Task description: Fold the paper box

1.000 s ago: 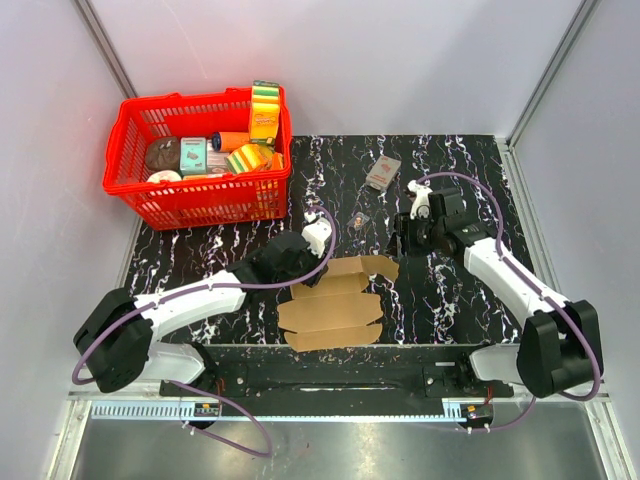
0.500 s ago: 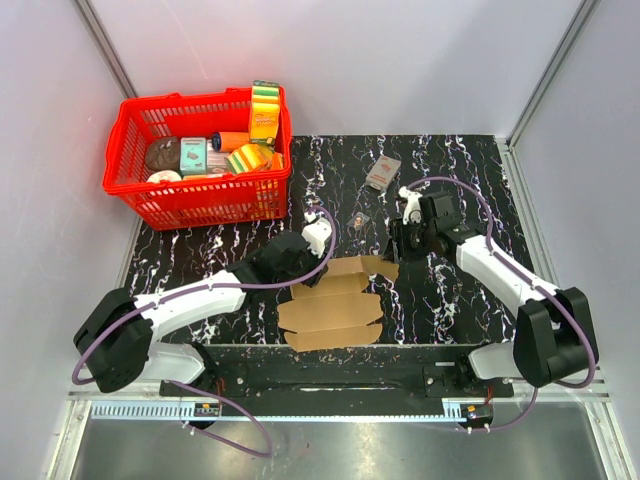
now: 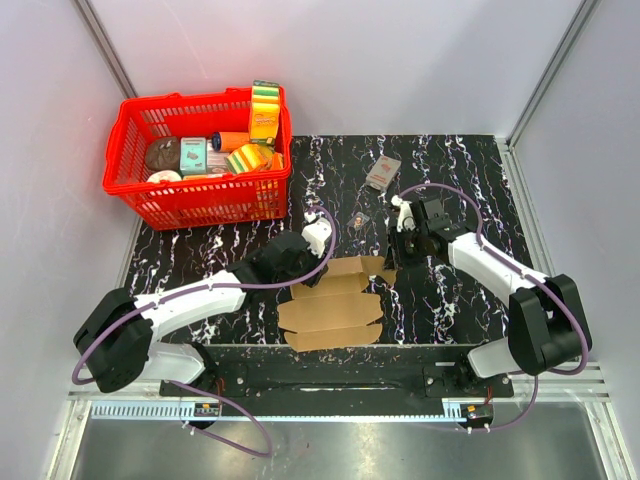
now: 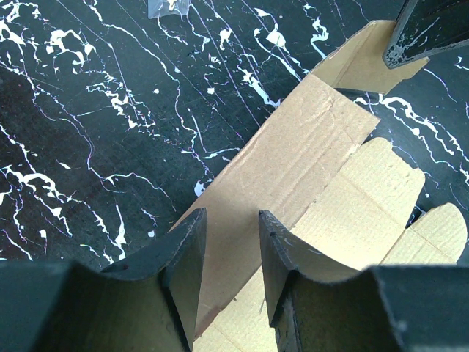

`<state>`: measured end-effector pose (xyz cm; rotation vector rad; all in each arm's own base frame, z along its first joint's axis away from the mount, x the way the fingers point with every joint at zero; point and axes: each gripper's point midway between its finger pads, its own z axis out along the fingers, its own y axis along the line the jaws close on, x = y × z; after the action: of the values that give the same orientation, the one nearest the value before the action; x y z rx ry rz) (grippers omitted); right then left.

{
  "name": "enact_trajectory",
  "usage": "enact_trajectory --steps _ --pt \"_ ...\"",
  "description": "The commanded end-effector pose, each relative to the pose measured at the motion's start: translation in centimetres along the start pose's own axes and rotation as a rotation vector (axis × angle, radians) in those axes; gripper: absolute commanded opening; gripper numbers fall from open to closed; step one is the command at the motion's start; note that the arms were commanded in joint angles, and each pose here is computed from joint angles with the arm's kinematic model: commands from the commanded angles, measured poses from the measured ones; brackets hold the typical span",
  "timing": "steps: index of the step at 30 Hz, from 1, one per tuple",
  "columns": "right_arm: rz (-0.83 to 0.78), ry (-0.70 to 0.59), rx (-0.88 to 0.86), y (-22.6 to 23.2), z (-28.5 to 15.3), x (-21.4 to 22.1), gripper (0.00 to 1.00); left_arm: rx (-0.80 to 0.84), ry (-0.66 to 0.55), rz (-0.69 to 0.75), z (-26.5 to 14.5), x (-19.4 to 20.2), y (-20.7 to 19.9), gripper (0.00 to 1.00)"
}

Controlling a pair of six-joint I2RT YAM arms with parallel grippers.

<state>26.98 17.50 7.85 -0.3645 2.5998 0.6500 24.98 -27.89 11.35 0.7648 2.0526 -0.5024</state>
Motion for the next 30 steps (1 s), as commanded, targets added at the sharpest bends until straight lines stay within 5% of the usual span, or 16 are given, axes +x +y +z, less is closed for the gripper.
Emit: enact_trajectory --steps 1,30 --pt "-0.042 -0.033 0.009 0.6 -0.4 -1.4 0.26 0.022 -0.055 -0.009 -0.3 -1.8 -0.7 0.39" --pt "0.001 0.002 -0.133 5.9 -0.2 -1.2 0.16 0.032 -0.048 -0.013 -0.6 -1.2 -1.2 0.38"
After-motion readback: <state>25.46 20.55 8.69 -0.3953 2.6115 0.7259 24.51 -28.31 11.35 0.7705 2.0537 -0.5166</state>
